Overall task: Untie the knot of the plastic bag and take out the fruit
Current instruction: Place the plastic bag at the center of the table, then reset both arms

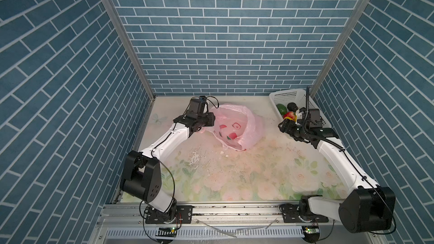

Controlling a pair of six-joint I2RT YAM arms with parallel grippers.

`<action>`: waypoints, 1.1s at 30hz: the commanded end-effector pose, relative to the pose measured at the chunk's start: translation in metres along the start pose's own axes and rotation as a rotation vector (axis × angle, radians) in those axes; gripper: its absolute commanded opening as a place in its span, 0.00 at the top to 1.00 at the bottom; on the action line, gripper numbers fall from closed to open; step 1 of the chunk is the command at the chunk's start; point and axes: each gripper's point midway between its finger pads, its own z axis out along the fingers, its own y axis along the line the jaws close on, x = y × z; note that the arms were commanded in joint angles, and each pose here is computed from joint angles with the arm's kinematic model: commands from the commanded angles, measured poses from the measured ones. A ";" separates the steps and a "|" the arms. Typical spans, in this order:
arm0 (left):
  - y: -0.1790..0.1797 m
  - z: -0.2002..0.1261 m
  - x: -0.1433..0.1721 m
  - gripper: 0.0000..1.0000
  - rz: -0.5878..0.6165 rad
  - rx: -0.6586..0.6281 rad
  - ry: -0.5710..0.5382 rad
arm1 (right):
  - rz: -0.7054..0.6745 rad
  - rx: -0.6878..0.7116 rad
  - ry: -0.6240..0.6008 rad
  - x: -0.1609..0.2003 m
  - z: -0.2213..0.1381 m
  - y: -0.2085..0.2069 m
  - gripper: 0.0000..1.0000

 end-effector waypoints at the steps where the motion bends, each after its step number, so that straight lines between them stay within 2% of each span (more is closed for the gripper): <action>1: -0.019 -0.026 -0.016 0.23 0.070 0.084 -0.065 | -0.018 0.025 0.024 0.012 0.001 -0.007 0.19; 3: -0.023 -0.040 -0.016 0.06 0.100 0.101 -0.084 | -0.034 0.025 0.028 0.012 0.001 -0.007 0.18; 4: -0.025 -0.046 -0.015 0.01 0.113 0.110 -0.089 | -0.041 0.026 0.029 0.012 0.001 -0.007 0.18; 10: -0.018 -0.094 -0.005 0.00 0.161 0.070 -0.151 | -0.123 0.032 0.032 0.012 0.001 -0.007 0.16; 16: 0.012 -0.119 0.027 0.00 0.186 -0.041 -0.199 | -0.236 0.078 -0.004 0.007 0.002 -0.017 0.04; 17: 0.017 -0.120 0.033 0.00 0.192 -0.061 -0.203 | -0.258 0.084 -0.009 0.006 0.003 -0.018 0.02; 23: 0.049 -0.127 0.043 0.00 0.237 -0.202 -0.316 | -0.371 0.138 -0.056 -0.007 0.017 -0.028 0.01; 24: 0.057 -0.121 0.051 0.00 0.253 -0.229 -0.318 | -0.385 0.151 -0.075 -0.009 0.020 -0.030 0.01; 33: 0.106 -0.097 0.053 0.00 0.281 -0.361 -0.427 | -0.487 0.224 -0.269 -0.026 0.052 -0.070 0.01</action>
